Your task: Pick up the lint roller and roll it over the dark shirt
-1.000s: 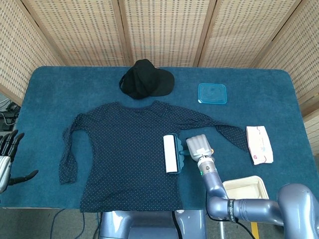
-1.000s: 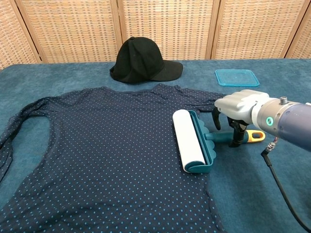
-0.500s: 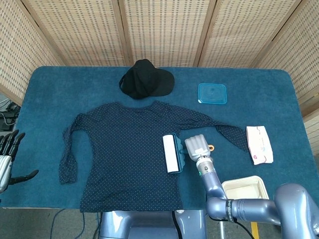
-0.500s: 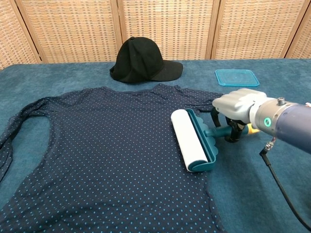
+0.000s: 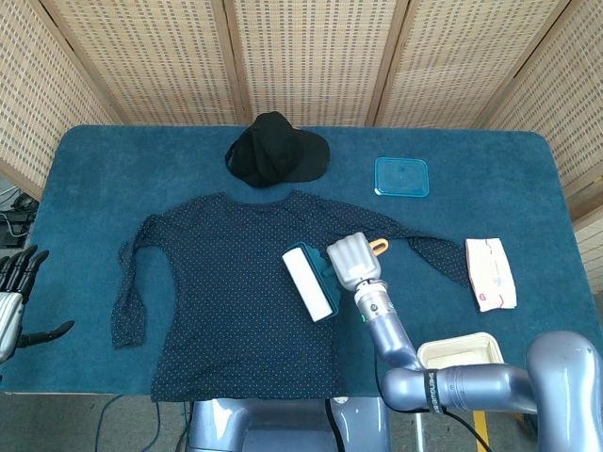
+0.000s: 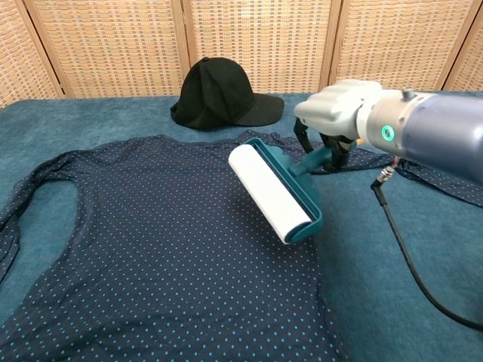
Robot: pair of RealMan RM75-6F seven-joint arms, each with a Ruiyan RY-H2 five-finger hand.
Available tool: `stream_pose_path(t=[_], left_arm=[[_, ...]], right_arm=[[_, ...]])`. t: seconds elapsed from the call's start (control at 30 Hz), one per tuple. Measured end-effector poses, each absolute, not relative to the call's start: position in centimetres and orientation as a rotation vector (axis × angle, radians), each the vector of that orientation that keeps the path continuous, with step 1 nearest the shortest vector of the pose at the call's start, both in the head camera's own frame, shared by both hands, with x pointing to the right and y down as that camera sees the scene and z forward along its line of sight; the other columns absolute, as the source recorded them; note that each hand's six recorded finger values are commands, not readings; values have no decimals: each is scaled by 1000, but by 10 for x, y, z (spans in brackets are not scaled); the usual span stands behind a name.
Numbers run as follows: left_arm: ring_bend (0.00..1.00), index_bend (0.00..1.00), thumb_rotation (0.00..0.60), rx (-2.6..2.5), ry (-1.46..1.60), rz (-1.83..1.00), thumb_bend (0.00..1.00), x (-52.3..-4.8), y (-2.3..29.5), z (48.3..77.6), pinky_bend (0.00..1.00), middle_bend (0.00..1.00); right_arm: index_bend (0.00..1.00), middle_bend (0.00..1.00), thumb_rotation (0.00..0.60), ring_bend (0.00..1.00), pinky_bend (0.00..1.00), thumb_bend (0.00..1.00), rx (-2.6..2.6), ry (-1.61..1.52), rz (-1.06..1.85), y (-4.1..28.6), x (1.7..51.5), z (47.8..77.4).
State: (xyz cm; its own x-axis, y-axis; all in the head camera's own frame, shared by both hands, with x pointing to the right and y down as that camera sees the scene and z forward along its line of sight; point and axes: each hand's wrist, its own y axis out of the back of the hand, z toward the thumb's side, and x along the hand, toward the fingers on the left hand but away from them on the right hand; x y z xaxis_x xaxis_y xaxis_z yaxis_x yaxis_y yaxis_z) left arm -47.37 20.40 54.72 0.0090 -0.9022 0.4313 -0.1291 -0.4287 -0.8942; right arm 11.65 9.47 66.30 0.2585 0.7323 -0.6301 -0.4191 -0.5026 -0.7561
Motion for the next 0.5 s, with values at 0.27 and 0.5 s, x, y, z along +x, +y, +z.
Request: stream_pose_path(t=[0.27, 0.5], left_arm=[[0, 0, 600, -1640, 1080, -1495, 0, -476, 200, 551, 0, 0], [0, 0, 600, -1652, 1075, -1512, 0, -478, 197, 556, 0, 0]], right_arm=[[719, 1000, 600, 1000, 1000, 799, -1499, -201, 1389, 104, 66, 658], [723, 1000, 600, 1000, 1000, 801, -1461, -84, 1311, 133, 36, 664]])
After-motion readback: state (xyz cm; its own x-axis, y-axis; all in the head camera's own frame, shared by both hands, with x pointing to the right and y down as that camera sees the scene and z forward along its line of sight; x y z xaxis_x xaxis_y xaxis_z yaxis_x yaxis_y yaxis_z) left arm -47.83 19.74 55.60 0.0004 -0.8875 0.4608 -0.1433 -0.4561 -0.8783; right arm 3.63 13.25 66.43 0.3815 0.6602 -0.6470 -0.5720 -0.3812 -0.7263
